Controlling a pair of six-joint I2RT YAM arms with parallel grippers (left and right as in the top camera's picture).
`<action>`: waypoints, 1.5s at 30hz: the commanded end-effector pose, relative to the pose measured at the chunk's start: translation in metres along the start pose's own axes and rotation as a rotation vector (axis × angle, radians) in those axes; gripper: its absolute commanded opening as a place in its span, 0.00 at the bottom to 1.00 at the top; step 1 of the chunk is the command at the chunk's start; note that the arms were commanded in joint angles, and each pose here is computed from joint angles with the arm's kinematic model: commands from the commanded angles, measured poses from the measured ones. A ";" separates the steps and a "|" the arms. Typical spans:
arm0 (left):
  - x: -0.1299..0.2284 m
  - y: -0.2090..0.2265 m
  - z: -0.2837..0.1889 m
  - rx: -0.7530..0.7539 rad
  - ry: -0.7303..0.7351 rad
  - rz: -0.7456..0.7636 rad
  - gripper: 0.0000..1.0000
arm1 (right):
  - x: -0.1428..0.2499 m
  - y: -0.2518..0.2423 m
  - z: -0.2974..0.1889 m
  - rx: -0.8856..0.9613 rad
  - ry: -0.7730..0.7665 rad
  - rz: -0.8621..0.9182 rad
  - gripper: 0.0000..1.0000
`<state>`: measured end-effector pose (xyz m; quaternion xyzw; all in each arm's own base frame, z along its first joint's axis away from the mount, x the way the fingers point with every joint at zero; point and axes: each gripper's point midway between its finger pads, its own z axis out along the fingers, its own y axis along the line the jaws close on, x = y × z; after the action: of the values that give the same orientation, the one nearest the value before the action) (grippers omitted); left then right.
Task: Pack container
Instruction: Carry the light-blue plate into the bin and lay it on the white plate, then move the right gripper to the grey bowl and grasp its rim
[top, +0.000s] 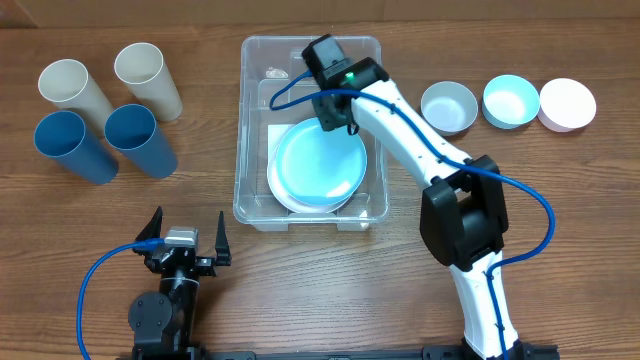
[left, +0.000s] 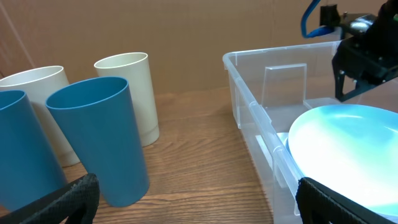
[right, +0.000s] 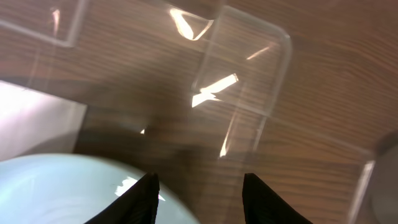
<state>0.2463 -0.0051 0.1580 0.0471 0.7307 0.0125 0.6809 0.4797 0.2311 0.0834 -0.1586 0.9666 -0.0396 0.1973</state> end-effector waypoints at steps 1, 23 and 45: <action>0.000 0.000 0.000 0.005 -0.004 0.001 1.00 | -0.001 -0.014 0.006 -0.018 0.008 0.030 0.45; 0.000 0.000 0.000 0.005 -0.005 0.001 1.00 | 0.013 0.028 -0.006 -0.110 0.057 -0.033 0.52; 0.000 0.000 0.000 0.005 -0.004 0.001 1.00 | 0.057 -0.224 -0.044 0.059 0.253 0.881 0.70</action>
<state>0.2463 -0.0050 0.1578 0.0468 0.7309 0.0125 0.6808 0.4860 -0.0006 0.1627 0.2593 0.9592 0.0009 0.1131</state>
